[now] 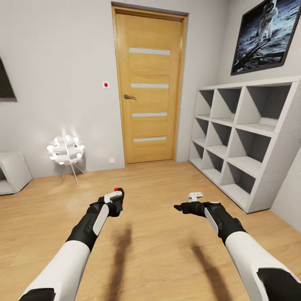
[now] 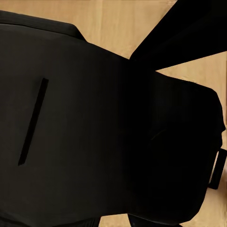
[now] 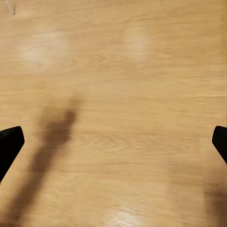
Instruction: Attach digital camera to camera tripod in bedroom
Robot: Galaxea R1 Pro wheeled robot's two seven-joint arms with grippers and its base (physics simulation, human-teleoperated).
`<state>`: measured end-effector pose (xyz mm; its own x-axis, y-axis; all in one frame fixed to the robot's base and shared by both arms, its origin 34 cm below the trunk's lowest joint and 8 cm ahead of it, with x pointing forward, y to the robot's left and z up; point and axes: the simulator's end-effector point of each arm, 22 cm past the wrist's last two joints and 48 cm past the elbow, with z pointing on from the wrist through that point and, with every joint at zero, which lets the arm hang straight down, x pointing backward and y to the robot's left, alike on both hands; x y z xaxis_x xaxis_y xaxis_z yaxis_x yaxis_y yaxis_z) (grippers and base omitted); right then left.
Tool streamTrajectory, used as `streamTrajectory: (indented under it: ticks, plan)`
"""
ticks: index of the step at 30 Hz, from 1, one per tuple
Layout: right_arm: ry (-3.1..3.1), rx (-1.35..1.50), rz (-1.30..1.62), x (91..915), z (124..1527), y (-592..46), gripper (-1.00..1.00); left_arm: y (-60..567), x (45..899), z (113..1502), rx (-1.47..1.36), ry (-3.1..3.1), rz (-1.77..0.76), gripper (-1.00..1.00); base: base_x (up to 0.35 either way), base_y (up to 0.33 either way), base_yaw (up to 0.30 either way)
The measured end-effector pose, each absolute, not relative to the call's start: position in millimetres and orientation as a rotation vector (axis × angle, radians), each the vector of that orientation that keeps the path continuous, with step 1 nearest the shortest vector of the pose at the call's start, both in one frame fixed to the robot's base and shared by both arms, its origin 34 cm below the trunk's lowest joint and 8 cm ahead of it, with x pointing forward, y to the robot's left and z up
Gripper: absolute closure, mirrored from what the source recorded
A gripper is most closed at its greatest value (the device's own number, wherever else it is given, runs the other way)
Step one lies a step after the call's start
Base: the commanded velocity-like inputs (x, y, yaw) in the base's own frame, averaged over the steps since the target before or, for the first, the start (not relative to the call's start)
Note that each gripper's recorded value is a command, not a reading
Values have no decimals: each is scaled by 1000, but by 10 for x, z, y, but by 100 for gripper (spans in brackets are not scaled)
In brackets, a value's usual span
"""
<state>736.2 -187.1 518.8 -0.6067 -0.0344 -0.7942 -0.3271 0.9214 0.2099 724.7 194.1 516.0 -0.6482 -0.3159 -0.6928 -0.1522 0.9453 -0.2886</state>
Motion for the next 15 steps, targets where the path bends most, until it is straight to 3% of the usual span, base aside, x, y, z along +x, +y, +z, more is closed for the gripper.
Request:
streamTrajectory:
  ticks: [15]
  plan:
    - [2163,-259,412,7410,5556,-1897,-100,2222,7227,5310,-394,2291,-274,100,0,0,0]
